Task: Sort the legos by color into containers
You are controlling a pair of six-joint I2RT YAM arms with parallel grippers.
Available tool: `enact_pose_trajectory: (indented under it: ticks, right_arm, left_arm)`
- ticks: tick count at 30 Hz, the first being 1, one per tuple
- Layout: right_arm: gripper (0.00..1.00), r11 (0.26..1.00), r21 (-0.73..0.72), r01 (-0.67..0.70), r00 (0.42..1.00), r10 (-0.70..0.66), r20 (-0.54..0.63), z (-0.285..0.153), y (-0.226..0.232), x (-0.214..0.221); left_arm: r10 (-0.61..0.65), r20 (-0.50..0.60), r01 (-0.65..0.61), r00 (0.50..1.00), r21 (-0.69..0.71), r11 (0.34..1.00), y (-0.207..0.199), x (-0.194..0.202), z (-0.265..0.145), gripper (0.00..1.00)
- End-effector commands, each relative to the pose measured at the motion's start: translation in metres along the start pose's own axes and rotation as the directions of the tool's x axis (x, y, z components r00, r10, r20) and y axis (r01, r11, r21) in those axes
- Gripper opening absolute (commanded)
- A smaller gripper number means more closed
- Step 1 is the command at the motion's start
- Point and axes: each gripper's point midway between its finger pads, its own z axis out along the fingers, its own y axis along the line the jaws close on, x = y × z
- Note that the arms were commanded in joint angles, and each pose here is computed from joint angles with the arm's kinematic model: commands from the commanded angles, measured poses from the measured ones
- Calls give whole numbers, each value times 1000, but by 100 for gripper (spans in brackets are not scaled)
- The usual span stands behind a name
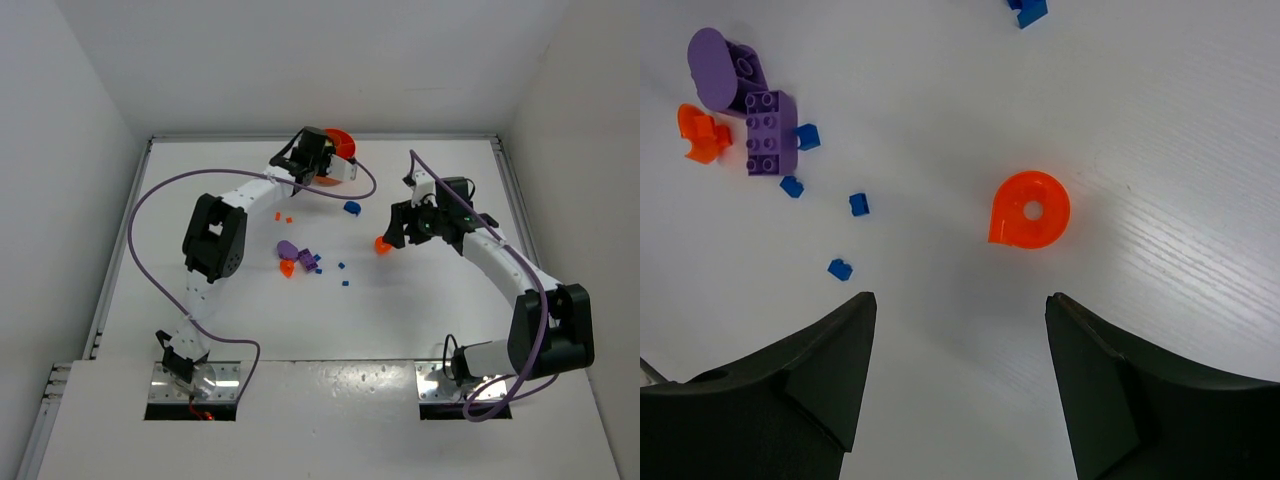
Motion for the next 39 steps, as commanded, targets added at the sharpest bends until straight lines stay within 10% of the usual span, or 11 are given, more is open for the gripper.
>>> enact_pose_trajectory:
  ticks: [1,30,34,39]
  right_arm:
    - [70,1000,-16,15,999,-14,53,-3,3,-13]
    - [70,1000,-9,13,998,-12,63,-4,0,-15]
    - [70,1000,-20,19,997,-17,73,-6,3,-18]
    - [70,993,-104,58,997,-51,65,-7,24,-19]
  left_arm:
    - [13,27,-13,1000,-22,1000,10,-8,-2,20]
    - [-200,81,213,976,-206,955,58,-13,-13,54]
    - [-381,145,406,913,-246,880,81,-13,-36,56]
    - [-687,160,703,709,-243,669,96,23,-85,60]
